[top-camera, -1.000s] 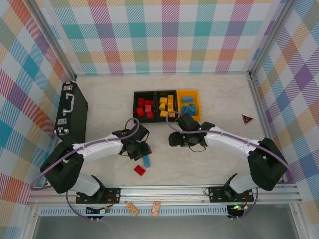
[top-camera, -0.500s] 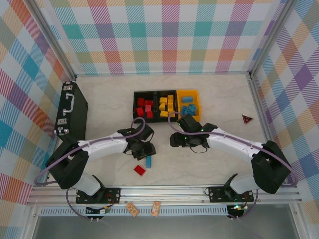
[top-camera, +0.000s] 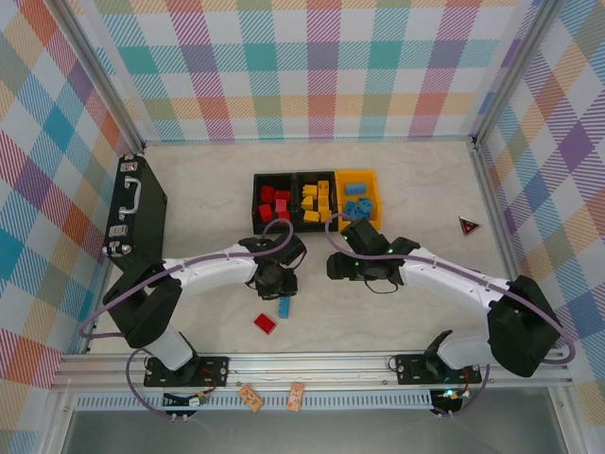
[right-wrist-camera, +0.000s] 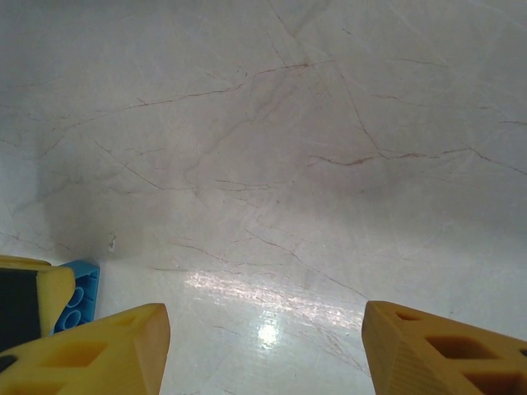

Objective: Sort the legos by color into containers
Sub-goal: Pick up the lego from the middle-left of the table.

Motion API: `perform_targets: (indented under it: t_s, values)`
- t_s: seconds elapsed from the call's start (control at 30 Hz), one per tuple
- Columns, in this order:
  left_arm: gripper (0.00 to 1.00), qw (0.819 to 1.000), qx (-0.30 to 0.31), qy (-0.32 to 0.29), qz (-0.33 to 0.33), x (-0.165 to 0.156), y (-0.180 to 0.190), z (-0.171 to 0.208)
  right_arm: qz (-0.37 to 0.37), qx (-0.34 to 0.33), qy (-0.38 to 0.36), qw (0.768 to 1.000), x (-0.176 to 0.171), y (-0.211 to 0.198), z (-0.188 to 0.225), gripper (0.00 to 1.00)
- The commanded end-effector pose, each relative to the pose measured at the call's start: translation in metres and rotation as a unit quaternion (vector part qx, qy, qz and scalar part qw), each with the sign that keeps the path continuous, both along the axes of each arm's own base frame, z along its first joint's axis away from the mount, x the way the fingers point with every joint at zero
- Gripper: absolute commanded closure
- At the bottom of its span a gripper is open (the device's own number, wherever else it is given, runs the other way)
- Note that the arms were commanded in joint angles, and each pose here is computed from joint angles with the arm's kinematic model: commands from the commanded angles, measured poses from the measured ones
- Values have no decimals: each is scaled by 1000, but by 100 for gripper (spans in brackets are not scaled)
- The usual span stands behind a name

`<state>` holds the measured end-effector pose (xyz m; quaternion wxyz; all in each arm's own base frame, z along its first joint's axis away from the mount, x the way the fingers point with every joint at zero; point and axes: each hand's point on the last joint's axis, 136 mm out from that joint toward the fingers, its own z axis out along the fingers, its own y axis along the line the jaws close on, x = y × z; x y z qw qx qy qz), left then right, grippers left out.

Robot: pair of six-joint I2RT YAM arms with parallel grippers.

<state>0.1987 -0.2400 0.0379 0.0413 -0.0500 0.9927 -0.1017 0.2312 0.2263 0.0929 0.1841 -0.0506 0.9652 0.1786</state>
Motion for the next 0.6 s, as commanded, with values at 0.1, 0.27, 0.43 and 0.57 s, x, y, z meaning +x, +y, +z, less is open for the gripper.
perform_targets:
  t_s: [0.1,0.27,0.43,0.57]
  values:
    - [83,998,49,8,-23,-7,7,-10,-20,-4,4,1000,-2,-12,-2,36]
    - [71,998,57,9,-26,-5,5,-14,-22,-3,1,1000,-1,-13,1,36]
    - [75,998,59,4,-29,-3,4,-12,-24,-3,1,1000,-2,-16,1,36]
    - [86,997,64,1,-33,-1,4,-11,-25,-1,0,1000,-2,-16,2,36]
